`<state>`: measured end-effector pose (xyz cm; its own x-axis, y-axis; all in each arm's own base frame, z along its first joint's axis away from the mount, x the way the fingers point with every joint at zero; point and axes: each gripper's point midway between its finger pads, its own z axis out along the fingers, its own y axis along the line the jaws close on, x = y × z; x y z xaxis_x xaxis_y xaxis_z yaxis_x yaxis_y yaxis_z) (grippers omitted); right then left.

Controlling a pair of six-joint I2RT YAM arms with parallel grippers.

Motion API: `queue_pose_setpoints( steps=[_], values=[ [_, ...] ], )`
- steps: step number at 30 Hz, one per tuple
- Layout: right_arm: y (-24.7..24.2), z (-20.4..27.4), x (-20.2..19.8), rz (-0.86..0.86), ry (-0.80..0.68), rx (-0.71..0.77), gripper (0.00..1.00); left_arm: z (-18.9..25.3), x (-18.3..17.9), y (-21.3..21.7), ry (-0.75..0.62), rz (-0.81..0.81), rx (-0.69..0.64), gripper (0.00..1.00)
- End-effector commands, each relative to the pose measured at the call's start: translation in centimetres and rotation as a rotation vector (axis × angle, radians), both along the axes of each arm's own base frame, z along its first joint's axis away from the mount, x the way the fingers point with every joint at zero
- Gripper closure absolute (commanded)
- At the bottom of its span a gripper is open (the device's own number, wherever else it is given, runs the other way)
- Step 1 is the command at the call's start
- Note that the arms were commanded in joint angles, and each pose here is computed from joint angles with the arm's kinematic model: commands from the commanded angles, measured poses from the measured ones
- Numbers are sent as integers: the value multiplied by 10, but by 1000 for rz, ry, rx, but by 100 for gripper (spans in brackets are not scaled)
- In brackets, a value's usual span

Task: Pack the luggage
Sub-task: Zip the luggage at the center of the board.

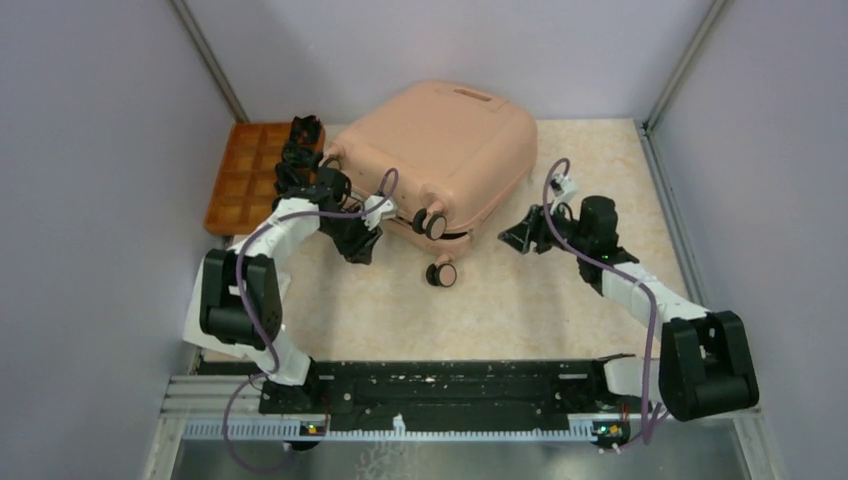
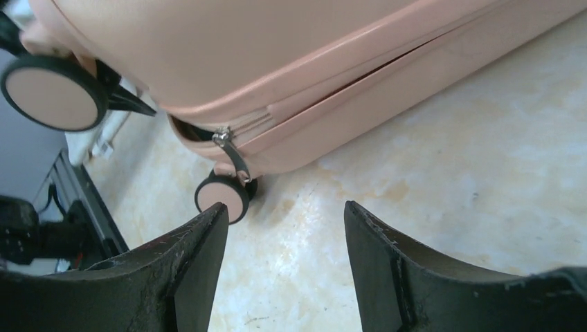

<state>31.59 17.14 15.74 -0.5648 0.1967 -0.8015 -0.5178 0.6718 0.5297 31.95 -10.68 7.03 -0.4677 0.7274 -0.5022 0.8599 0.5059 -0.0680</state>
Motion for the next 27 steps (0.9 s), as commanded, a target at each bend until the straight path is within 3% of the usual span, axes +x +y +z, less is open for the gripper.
queue_pose_setpoints(
  steps=[1, 8, 16, 27],
  values=[
    [25, -11, -5, 163, -73, -34, 39, 50, -62, -34, 102, -145, -235, 51],
    [48, 2, -1, 281, -175, 93, 36, 91, -83, -40, 43, -173, -308, 44],
    [70, -13, 8, 390, -91, 244, 35, 149, -88, -54, -66, -173, -422, 36],
    [92, -13, 8, 459, -86, 380, 35, 246, 7, -45, -371, 65, -403, 27]
  ],
)
